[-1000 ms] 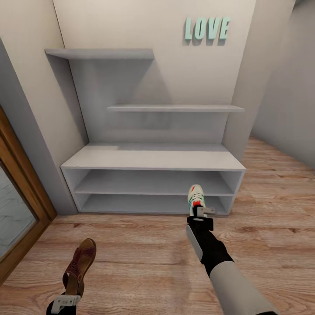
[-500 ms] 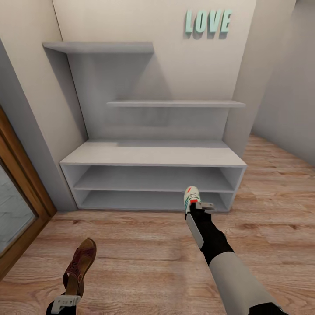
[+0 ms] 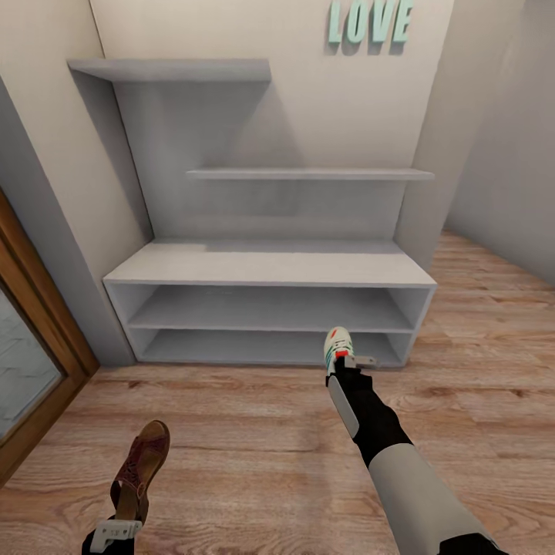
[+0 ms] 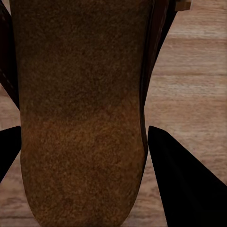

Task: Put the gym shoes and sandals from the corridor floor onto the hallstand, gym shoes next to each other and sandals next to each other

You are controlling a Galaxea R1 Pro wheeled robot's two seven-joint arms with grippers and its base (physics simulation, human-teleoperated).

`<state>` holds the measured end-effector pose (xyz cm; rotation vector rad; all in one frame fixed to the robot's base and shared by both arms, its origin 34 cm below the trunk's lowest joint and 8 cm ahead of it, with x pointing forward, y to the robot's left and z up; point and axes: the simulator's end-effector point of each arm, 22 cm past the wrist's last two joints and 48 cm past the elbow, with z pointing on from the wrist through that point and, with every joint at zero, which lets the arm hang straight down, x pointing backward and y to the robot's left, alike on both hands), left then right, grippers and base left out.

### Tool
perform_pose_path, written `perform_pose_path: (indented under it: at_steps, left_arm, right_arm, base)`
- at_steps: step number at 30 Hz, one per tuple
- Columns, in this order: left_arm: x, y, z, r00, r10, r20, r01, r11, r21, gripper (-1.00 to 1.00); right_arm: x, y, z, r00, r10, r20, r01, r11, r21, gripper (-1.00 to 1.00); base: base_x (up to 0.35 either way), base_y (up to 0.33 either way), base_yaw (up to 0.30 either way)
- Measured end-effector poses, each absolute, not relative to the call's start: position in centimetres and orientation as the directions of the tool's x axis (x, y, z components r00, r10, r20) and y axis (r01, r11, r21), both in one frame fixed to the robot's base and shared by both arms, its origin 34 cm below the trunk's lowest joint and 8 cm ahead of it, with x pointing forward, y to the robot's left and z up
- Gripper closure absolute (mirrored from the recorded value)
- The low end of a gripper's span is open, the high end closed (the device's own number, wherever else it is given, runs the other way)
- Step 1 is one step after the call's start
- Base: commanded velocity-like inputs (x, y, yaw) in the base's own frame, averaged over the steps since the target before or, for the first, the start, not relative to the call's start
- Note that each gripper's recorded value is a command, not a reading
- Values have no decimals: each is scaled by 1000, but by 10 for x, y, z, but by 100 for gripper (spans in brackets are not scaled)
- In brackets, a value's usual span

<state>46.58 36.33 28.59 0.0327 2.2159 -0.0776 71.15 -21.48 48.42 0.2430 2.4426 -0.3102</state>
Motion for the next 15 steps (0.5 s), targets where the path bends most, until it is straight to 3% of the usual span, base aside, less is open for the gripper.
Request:
perform_pose_path:
  at_steps: [15]
  left_arm:
    - [470,343,286,-610,39,-792,139,989,-59,100]
  right_arm:
    - [702,-214,467,-796,83,-600,237,955,-181,100]
  base:
    - [0,0,0]
